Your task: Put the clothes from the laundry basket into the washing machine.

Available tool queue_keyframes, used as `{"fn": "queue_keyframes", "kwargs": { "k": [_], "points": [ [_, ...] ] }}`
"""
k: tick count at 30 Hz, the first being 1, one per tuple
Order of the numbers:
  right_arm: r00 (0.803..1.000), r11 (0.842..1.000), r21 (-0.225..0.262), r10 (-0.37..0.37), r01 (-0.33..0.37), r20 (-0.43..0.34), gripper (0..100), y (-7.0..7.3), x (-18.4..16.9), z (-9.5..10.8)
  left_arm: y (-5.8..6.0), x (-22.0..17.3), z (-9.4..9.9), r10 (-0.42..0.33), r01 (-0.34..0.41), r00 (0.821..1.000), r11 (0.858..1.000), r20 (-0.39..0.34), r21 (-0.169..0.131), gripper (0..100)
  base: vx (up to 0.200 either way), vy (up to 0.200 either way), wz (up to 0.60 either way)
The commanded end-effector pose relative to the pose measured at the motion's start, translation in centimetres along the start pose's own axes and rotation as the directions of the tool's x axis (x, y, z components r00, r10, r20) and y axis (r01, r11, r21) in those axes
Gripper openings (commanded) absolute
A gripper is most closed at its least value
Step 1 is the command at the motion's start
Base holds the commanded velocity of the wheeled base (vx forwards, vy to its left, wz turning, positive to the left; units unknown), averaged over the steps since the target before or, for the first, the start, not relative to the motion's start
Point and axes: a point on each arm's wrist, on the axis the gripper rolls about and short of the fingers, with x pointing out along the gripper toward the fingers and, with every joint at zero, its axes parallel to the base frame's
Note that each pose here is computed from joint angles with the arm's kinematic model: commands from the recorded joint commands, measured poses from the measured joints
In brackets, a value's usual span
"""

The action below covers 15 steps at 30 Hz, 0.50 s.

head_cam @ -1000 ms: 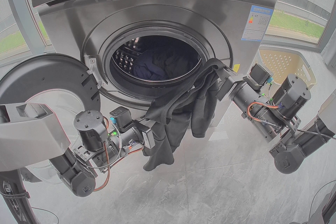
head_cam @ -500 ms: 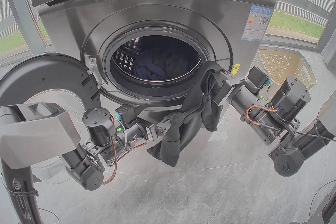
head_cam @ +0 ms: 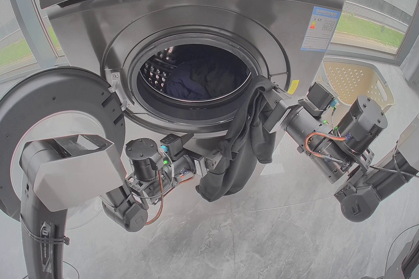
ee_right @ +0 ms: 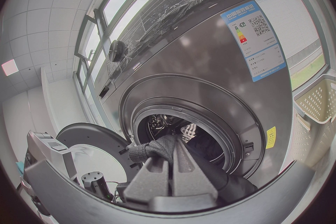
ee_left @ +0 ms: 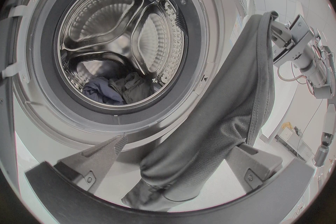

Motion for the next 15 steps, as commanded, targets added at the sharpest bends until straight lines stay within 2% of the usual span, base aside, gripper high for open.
{"fn": "queue_keyframes", "kwargs": {
  "k": [1, 6, 7, 10, 15],
  "points": [
    [1.0, 1.0, 0.0, 0.002, -0.002, 0.0, 0, 0.0, 0.0, 0.0, -0.4, 0.3, -1.2, -0.011, 0.011, 1.0, 1.0, -0.023, -0.004, 100, 0.0, 0.0, 0.0],
    [1.0, 1.0, 0.0, 0.001, -0.001, 0.0, 0, 0.0, 0.0, 0.0, -1.4, 0.5, -1.3, -0.045, 0.045, 0.999, 0.999, -0.024, -0.004, 100, 0.0, 0.0, 0.0],
    [1.0, 1.0, 0.0, 0.0, 0.0, -0.001, 0, 0.0, 0.0, -0.1, -2.0, 0.6, -1.3, -0.074, 0.074, 0.997, 0.997, -0.025, -0.007, 100, 0.0, 0.0, 0.0],
    [1.0, 1.0, 0.001, 0.002, -0.002, 0.0, 0, 0.1, 0.1, -0.1, -2.6, 0.9, -1.8, -0.099, 0.099, 0.994, 0.995, -0.034, -0.009, 100, 0.0, 0.0, 0.0],
    [1.0, 1.0, 0.002, 0.005, -0.005, 0.001, 0, 0.2, 0.1, -0.1, -3.1, 1.7, -2.2, -0.112, 0.112, 0.993, 0.994, -0.027, -0.009, 100, 0.0, 0.0, 0.0]
  ]
}}
